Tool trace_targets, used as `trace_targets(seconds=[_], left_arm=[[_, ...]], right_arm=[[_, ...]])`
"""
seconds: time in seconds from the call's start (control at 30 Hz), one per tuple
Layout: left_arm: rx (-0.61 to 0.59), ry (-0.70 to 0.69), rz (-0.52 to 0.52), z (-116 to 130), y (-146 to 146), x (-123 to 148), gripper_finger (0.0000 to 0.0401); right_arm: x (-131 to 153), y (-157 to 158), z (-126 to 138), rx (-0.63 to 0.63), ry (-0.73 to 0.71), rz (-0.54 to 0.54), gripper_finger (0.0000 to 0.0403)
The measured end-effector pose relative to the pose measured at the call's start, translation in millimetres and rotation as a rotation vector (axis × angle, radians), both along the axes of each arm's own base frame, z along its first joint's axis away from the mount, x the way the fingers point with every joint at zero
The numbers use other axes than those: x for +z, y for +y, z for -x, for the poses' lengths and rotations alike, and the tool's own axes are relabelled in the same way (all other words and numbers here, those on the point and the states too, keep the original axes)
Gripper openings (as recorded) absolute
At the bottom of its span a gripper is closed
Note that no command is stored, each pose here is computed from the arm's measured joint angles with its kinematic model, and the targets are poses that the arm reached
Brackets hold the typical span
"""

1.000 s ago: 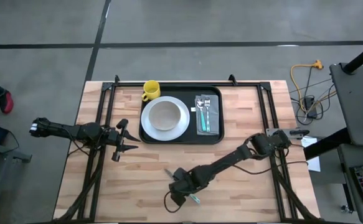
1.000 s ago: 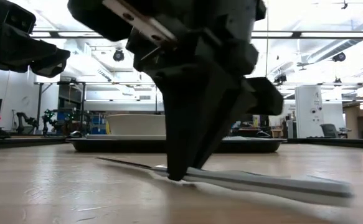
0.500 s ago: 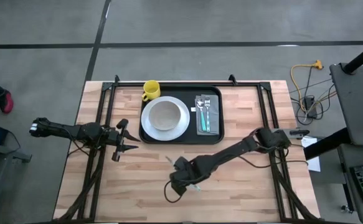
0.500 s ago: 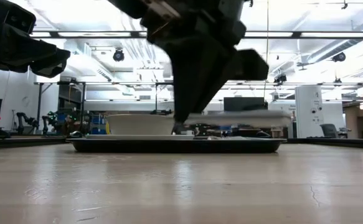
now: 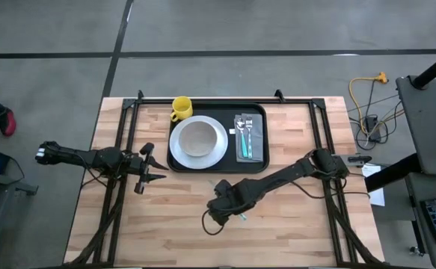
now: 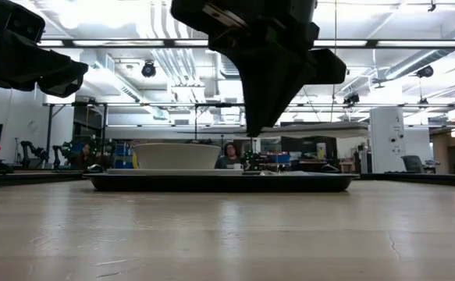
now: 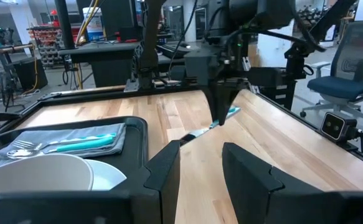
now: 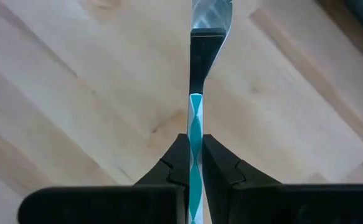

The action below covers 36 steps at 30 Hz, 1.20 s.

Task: Set up tray
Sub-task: Put the white knife on top of the napkin beside the white fork

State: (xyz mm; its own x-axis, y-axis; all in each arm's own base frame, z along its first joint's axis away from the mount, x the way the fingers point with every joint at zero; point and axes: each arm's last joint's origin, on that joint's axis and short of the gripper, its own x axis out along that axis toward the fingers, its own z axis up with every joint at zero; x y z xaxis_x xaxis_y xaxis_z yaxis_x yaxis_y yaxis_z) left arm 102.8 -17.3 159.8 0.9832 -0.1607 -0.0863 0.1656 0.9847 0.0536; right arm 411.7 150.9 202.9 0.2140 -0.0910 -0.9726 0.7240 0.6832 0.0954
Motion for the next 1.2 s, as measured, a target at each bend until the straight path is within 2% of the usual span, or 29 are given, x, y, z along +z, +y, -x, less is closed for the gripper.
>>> trace_targets(seconds=[0.23, 0.43, 0.53, 0.73, 1.2], left_arm=[[0.0, 0.0, 0.0, 0.0, 0.0, 0.0, 0.0102], [0.0, 0.0, 0.0, 0.0, 0.0, -0.1, 0.0102], [0.0, 0.0, 0.0, 0.0, 0.0, -0.1, 0.0102], [0.0, 0.0, 0.0, 0.0, 0.0, 0.0, 0.0102], [0.0, 0.0, 0.0, 0.0, 0.0, -0.1, 0.0102]], right_arm=[[-7.1, -26.2, 18.0, -0.05, 0.06, 0.021, 0.0013], [-5.3, -51.2, 43.6, -0.118, -0.033, 0.006, 0.0013], [-4.4, -67.3, 59.7, -0.195, -0.072, 0.002, 0.0013], [-10.1, -97.9, 87.7, -0.365, -0.044, 0.004, 0.0013], [-12.3, -175.9, 95.2, -0.603, -0.029, -0.002, 0.0013]])
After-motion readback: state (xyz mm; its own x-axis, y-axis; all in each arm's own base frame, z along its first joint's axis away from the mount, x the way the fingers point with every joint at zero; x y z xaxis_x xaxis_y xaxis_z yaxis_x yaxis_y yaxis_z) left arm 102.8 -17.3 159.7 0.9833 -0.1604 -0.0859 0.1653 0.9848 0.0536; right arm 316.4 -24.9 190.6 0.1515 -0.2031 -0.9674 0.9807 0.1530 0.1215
